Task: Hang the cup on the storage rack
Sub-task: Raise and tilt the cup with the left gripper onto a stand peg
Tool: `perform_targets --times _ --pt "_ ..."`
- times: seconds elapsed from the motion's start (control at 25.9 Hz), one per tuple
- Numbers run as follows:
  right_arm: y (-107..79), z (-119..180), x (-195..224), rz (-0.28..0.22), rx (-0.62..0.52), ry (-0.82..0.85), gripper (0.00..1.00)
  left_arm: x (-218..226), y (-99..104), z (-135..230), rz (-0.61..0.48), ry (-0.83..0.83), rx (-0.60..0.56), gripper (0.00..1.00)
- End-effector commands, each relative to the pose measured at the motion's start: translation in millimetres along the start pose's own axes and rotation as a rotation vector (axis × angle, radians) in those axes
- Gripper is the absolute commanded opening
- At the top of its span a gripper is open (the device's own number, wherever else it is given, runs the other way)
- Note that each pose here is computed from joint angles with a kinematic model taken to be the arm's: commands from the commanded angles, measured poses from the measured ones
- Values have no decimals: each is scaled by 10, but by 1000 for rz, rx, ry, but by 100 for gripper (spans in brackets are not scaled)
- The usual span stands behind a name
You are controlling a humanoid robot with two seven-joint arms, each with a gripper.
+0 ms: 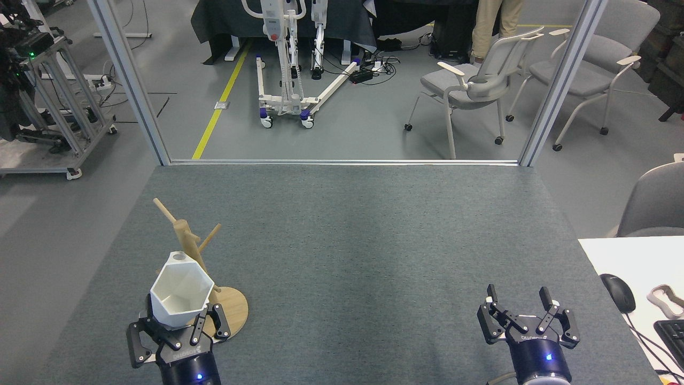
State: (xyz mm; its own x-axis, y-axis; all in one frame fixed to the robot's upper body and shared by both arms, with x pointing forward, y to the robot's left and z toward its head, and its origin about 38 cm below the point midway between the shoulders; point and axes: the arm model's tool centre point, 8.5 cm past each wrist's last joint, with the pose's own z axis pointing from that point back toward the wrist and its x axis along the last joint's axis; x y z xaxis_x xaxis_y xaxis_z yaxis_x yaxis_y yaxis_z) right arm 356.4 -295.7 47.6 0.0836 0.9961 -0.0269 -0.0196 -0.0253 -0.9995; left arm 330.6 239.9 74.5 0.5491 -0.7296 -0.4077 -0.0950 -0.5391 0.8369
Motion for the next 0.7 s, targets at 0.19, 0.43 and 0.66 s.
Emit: perform_targets --times 0.19,0.43,0.66 --pt "6 3 4 -1 3 0 99 -314 124 -70 72 88 -36 24" --pt "7 3 10 -3 4 0 99 -339 65 -71 62 92 -53 24" --pt "9 3 15 -3 5 -1 99 -306 -84 -68 17 81 -77 24"
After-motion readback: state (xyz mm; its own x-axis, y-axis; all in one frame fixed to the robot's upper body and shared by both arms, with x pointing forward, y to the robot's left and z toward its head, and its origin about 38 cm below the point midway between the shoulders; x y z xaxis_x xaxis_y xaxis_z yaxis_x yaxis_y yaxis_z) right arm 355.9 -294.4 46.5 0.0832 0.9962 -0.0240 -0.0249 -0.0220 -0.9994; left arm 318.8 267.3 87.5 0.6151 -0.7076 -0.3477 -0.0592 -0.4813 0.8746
